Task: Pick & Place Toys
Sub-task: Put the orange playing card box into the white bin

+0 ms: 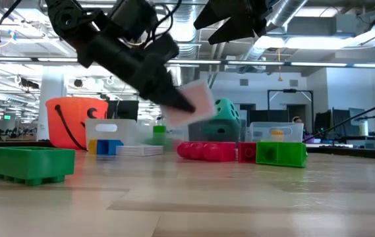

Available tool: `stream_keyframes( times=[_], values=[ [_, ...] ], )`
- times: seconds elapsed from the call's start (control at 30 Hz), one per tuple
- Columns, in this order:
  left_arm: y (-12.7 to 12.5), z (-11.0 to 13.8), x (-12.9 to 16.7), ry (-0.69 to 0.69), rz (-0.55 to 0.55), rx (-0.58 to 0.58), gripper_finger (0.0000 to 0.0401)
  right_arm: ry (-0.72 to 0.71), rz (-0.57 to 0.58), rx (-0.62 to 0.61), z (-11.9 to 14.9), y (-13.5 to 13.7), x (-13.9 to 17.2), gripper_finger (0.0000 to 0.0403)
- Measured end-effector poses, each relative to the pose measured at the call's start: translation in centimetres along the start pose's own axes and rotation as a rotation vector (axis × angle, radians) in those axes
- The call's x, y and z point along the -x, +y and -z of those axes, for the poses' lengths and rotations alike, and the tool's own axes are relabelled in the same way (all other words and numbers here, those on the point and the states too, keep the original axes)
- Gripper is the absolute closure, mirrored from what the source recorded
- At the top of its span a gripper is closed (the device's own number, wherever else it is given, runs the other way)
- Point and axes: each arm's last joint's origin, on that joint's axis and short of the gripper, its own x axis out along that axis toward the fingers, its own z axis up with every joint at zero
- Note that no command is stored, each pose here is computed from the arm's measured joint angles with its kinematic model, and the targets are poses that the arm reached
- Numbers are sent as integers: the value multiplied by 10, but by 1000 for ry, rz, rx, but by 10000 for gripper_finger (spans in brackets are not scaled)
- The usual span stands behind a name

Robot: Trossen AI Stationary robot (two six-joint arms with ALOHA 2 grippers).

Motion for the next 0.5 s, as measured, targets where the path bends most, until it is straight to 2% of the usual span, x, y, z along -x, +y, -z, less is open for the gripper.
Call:
stream_keyframes(
  times=[0.17,0.3,0.5],
  values=[
    [8,-10,3,-81,-225,-20,342,0,-1,-9,0,0,0,92],
    [17,-15,11,-74,-524,-39,342,-2,-1,-11,0,0,0,92],
    [32,-27,36,-63,-997,24,342,-6,-3,-14,-1,0,0,92]
  ],
)
